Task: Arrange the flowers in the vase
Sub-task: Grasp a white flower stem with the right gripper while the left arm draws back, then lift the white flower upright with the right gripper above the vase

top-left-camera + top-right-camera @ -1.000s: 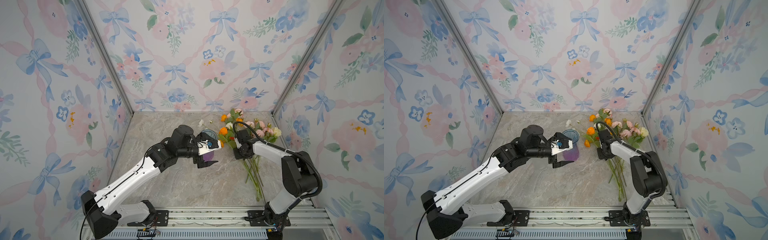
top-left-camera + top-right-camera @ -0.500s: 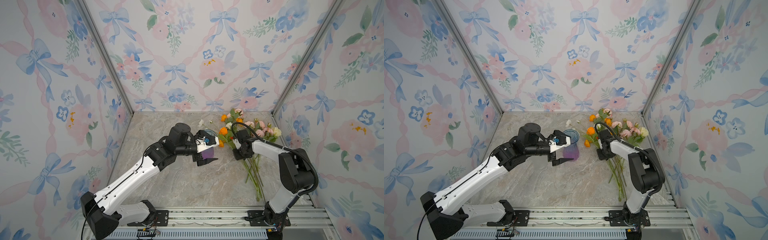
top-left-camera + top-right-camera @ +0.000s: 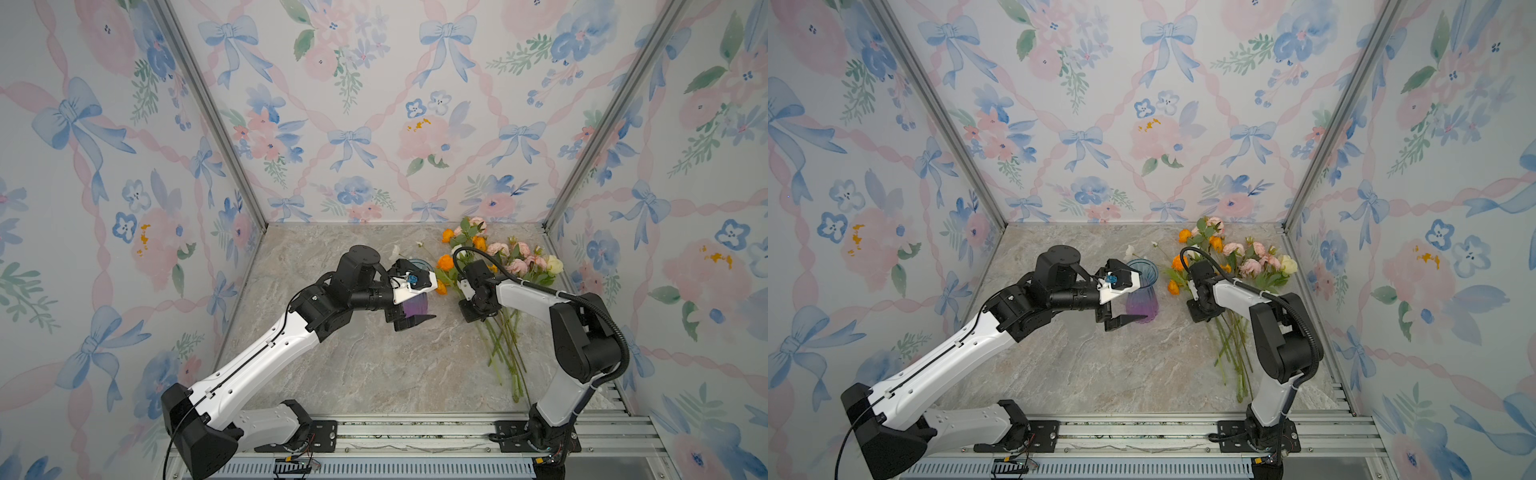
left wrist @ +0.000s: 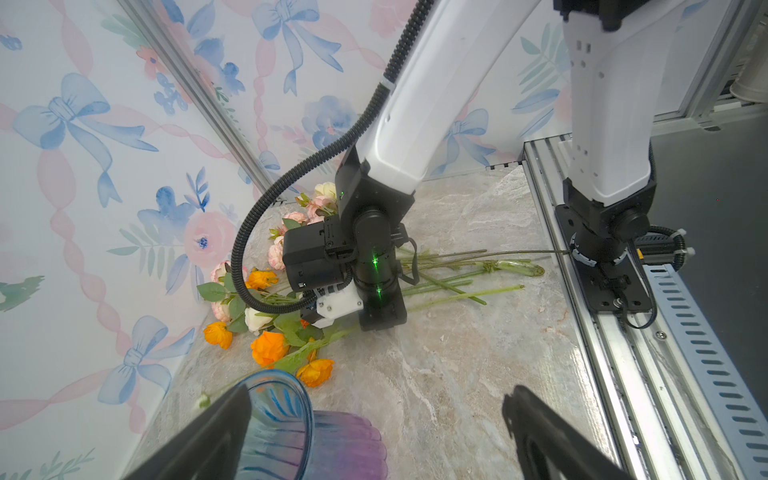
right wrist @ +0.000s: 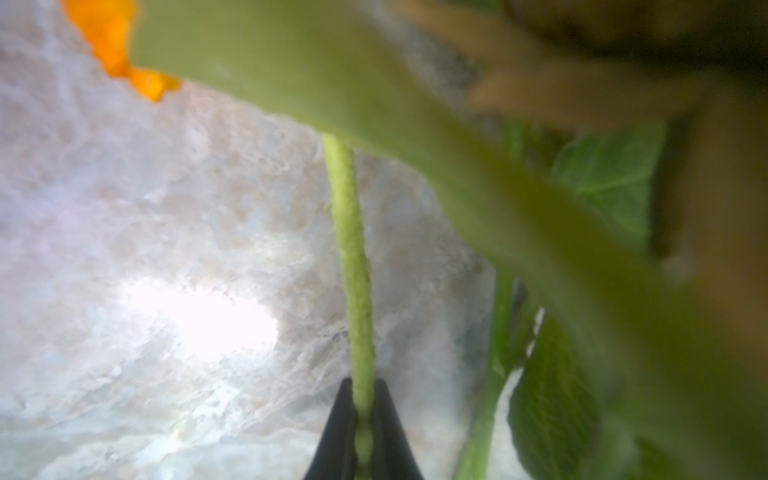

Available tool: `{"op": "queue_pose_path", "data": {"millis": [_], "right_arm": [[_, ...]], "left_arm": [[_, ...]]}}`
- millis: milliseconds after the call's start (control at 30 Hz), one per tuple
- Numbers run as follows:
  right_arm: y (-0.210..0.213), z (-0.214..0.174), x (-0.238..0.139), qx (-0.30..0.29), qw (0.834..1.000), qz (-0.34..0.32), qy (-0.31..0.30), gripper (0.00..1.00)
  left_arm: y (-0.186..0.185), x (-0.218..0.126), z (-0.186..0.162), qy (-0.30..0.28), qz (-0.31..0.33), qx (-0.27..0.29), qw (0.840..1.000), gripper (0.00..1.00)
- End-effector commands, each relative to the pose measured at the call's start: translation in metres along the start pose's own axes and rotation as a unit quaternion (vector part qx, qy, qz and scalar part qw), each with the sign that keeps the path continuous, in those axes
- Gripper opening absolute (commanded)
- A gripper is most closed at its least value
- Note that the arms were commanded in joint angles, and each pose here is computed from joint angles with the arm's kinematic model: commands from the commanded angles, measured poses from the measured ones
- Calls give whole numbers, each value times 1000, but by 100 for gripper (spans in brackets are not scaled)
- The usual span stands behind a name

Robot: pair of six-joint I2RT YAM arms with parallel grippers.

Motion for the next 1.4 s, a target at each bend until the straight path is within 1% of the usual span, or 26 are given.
{"op": "queue_pose_path", "data": {"millis": [0,67,200,333,433,533,600,700,800,867,933,1000,1100,1167,1200,1233,1267,1300,1367], "right_arm": [[3,6,-26,-6,1000,-1,-27,2],[3,7,-36,1,999,1,-38,0],[2,11,-62,23,998,7,-62,0],[5,15,-84,49,995,24,-79,0],[7,19,-101,71,991,43,-105,0],[8,26,-123,96,983,74,-140,0],[5,33,-143,112,975,84,-173,0],[2,45,-183,122,958,92,-241,0],[4,59,-230,113,933,102,-326,0],[8,69,-263,98,912,107,-384,0],[15,78,-291,80,893,113,-428,0],[23,86,-317,57,877,115,-463,0],[39,97,-357,20,847,119,-518,0],[52,104,-383,-3,817,128,-562,0],[57,107,-393,-9,804,130,-581,0],[61,110,-406,-13,786,132,-603,0],[65,114,-416,-16,774,135,-619,0],[68,117,-425,-19,763,139,-631,0],[75,127,-439,-22,747,149,-647,0]], "left_arm": [[0,-5,1,-8,4,-2,1000,98],[0,-6,2,-10,5,0,1000,98],[1,-11,3,-16,13,3,1000,98],[4,-17,6,-25,25,8,999,98],[10,-25,8,-32,39,9,999,98],[15,-32,8,-37,53,9,998,98],[17,-39,9,-45,64,10,997,98],[28,-52,6,-50,99,7,994,98],[42,-65,-7,-36,161,-3,986,98],[48,-72,-18,-20,195,-12,981,98],[49,-80,-25,-15,220,-14,975,98],[48,-87,-28,-22,238,-21,971,98],[46,-94,-30,-46,254,-35,966,98],[46,-98,-32,-57,252,-43,965,98],[48,-99,-34,-57,254,-46,964,98],[51,-100,-37,-54,257,-49,964,98],[53,-100,-39,-52,259,-53,963,98],[56,-101,-41,-50,260,-57,963,98],[59,-100,-43,-50,258,-65,963,98]]}}
Point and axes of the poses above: each gripper's point midway between its finger pads, its own x axis out along the fingers, its own y axis along the line the jaws close on, z = x × y, the point moved 2 cm from there along -x, back along the fingers, and after that the axes turned 1 degree about x, right-handed, at the moved point
